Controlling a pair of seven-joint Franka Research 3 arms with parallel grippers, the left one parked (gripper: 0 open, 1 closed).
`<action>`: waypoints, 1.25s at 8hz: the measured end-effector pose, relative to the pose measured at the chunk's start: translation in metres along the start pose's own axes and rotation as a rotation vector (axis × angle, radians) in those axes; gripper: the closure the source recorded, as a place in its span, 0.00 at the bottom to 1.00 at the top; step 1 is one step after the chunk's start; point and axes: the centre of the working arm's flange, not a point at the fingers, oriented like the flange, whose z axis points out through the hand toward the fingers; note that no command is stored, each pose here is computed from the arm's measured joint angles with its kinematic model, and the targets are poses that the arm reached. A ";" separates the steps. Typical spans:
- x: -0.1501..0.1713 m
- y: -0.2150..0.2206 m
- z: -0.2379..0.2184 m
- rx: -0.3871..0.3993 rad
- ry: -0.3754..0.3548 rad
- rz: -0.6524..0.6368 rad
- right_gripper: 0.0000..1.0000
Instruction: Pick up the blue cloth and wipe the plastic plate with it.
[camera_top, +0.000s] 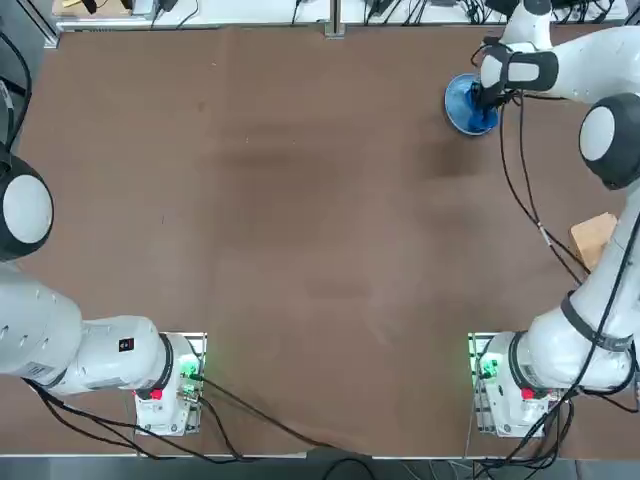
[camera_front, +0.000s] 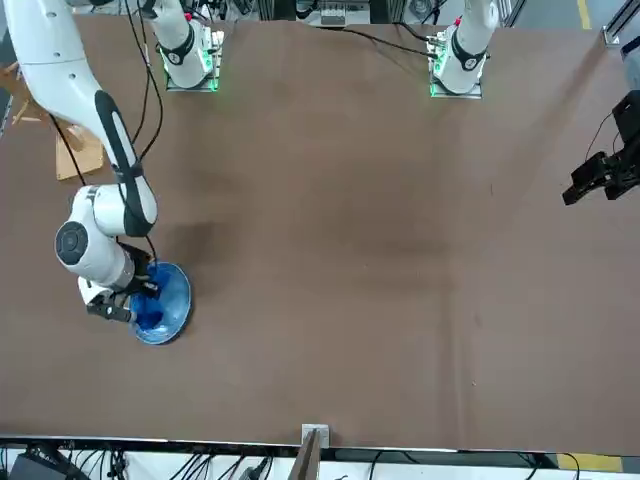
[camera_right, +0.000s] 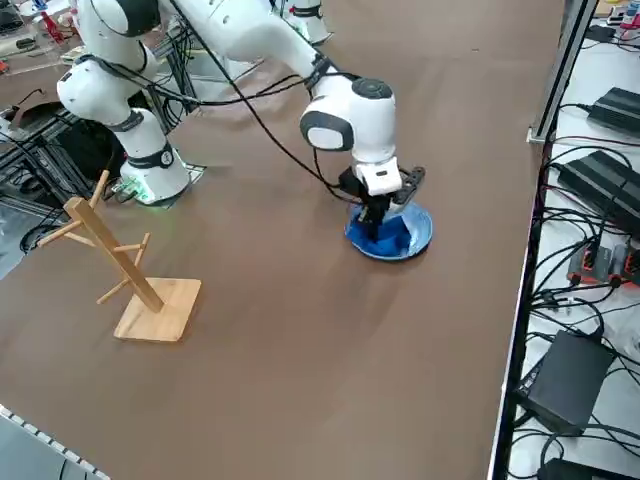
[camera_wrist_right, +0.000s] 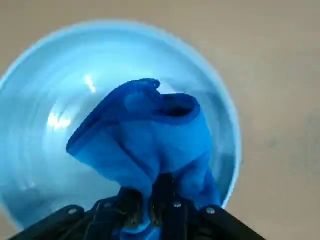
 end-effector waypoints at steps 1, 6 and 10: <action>-0.009 -0.017 -0.002 0.006 -0.024 0.006 0.90; -0.001 -0.050 -0.008 0.047 -0.012 0.045 0.90; 0.029 -0.049 -0.001 0.055 0.020 0.055 0.90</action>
